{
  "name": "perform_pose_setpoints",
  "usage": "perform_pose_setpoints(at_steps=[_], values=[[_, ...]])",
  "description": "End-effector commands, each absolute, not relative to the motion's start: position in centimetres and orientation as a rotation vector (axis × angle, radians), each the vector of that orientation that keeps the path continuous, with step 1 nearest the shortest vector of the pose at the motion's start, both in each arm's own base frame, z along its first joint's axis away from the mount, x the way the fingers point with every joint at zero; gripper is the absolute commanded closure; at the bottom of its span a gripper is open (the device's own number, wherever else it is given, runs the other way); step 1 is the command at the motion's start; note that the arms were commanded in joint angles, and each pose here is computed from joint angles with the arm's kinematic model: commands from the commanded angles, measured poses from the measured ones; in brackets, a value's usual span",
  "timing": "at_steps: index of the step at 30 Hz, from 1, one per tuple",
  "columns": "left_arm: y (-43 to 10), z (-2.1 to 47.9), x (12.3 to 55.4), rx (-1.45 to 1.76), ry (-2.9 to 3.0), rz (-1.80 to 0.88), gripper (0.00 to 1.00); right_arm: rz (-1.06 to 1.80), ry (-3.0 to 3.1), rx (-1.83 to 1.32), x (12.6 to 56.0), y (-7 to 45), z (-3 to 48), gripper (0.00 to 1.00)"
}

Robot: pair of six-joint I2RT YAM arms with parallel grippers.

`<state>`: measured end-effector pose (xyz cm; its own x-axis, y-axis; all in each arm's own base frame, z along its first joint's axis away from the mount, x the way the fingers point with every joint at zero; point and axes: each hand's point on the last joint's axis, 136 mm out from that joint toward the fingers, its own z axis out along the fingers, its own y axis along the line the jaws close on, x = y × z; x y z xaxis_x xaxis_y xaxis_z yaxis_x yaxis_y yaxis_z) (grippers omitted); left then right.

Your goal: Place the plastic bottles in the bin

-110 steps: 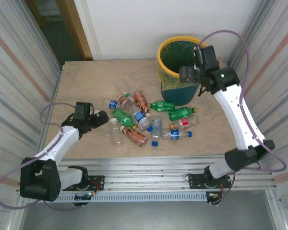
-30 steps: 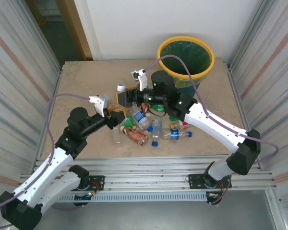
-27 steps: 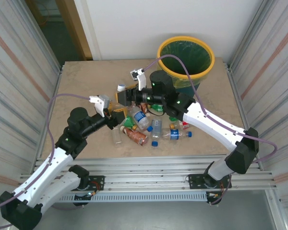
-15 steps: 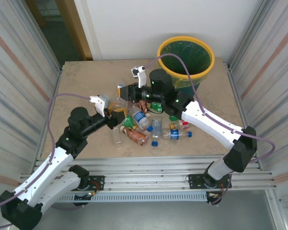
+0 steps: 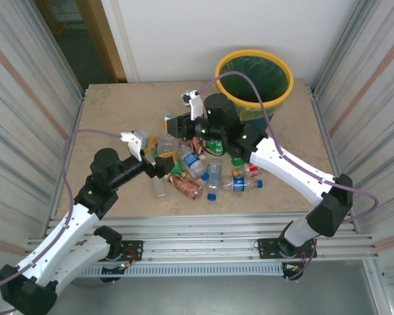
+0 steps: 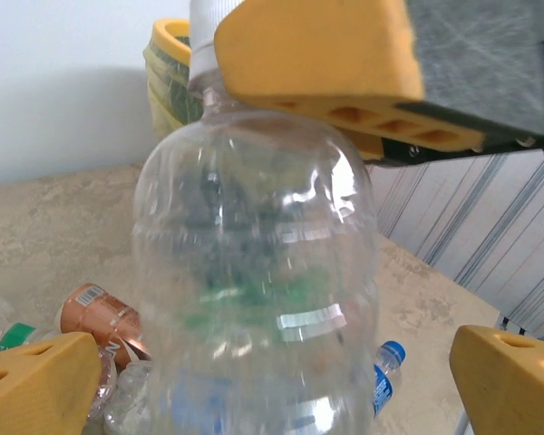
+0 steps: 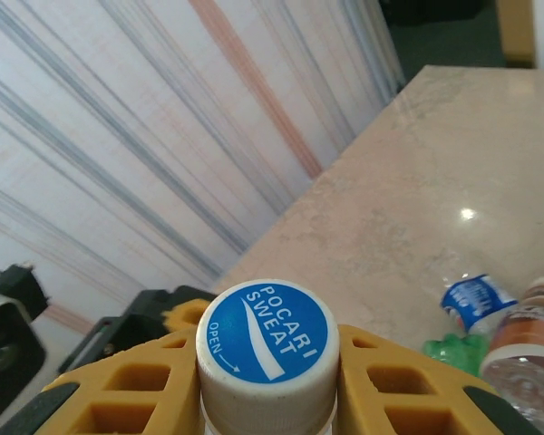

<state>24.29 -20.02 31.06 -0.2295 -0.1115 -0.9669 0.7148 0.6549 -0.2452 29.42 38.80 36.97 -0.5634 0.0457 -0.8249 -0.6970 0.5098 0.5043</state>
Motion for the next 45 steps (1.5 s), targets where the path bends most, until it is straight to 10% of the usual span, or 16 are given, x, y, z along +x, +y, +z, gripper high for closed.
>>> perform_pose_setpoints(at_steps=[1,18,45], values=[[-19.6,32.4,23.4,0.512,1.562,-0.815,0.01,1.013,1.798,-0.513,29.8,35.7,42.2,0.99],[-16.4,32.4,23.6,0.373,1.561,-0.684,0.01,0.644,1.613,-0.138,38.1,19.1,52.2,1.0],[-13.3,28.5,23.3,0.13,1.723,-0.667,0.01,0.477,1.97,0.044,52.7,11.9,38.7,0.99]])
